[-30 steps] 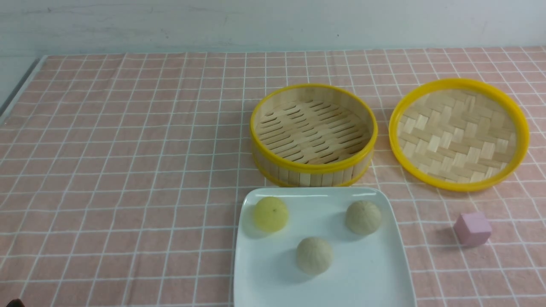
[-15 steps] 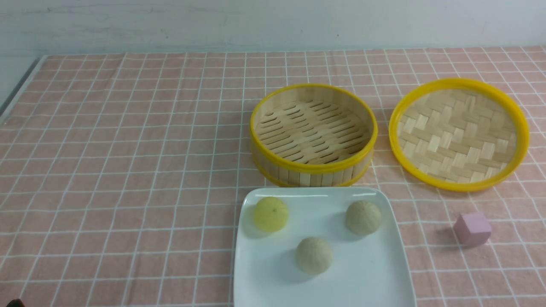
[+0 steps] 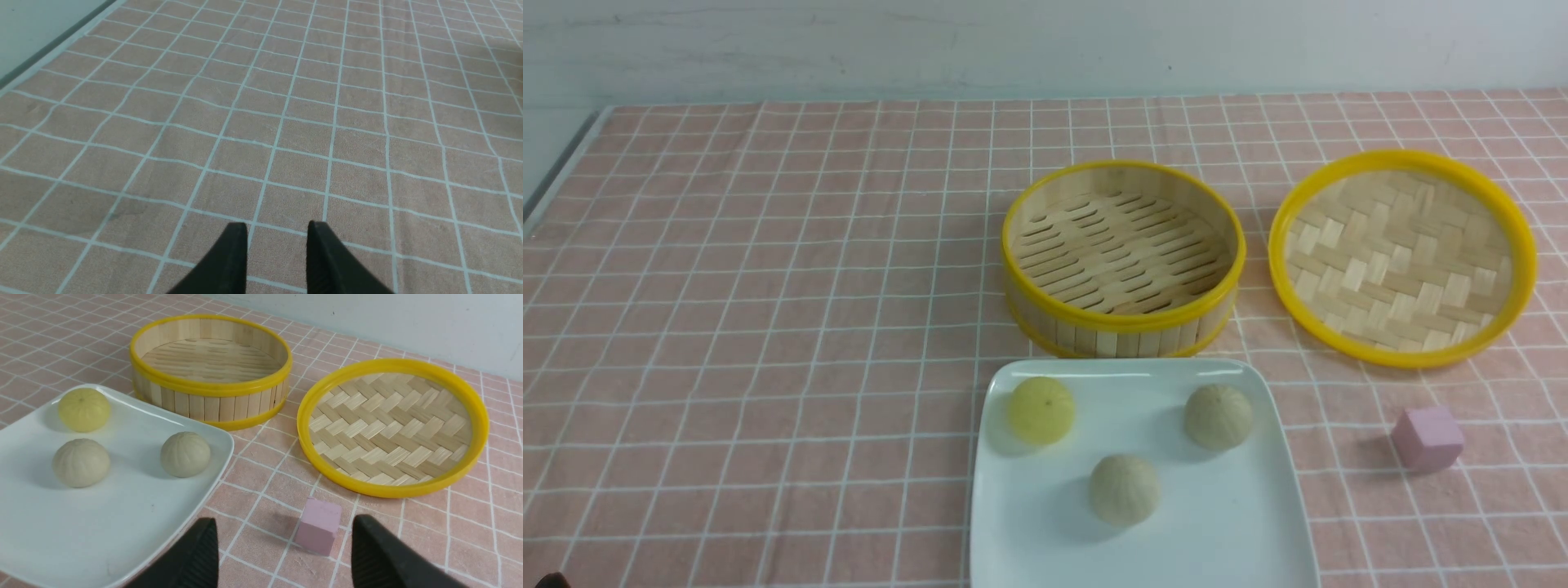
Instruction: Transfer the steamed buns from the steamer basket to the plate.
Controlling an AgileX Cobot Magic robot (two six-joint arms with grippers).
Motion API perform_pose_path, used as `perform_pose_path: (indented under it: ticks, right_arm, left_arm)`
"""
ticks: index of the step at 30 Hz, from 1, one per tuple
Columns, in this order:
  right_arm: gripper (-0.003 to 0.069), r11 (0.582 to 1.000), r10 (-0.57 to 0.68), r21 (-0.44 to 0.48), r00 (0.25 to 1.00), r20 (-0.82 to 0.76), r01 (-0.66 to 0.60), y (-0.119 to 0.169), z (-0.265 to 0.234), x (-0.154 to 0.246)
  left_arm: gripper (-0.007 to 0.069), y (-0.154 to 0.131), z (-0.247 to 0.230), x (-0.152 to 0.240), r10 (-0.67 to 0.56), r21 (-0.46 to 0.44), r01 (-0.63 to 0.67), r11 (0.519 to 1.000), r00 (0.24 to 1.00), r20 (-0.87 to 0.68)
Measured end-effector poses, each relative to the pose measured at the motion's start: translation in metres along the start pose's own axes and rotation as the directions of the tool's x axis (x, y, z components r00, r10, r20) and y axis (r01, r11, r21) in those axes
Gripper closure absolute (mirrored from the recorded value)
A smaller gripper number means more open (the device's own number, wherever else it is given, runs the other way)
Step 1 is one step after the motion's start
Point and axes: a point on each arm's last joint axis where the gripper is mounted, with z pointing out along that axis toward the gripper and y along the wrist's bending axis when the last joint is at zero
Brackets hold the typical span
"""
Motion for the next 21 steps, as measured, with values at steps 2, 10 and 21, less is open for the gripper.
perform_pose_path:
  ticks: [2, 10, 21]
  right_arm:
    - [0.0217, 1.000, -0.005, 0.005, 1.000, 0.004, 0.005, -0.001, 0.000, 0.000]
    - [0.0217, 0.995, 0.096, -0.018, 0.994, 0.044, -0.095, 0.004, 0.018, 0.019]
    - [0.0217, 0.999, 0.048, -0.015, 0.999, -0.025, -0.048, 0.008, 0.039, 0.063]
  left_arm:
    - [0.0385, 0.000, 0.000, 0.000, 0.000, 0.000, 0.000, 1.000, 1.000, 0.000]
    - [0.0385, 0.000, 0.000, 0.000, 0.002, -0.001, -0.002, 1.000, 1.000, 0.000]
    - [0.0385, 0.000, 0.000, 0.000, 0.002, -0.001, -0.002, 1.000, 1.000, 0.000]
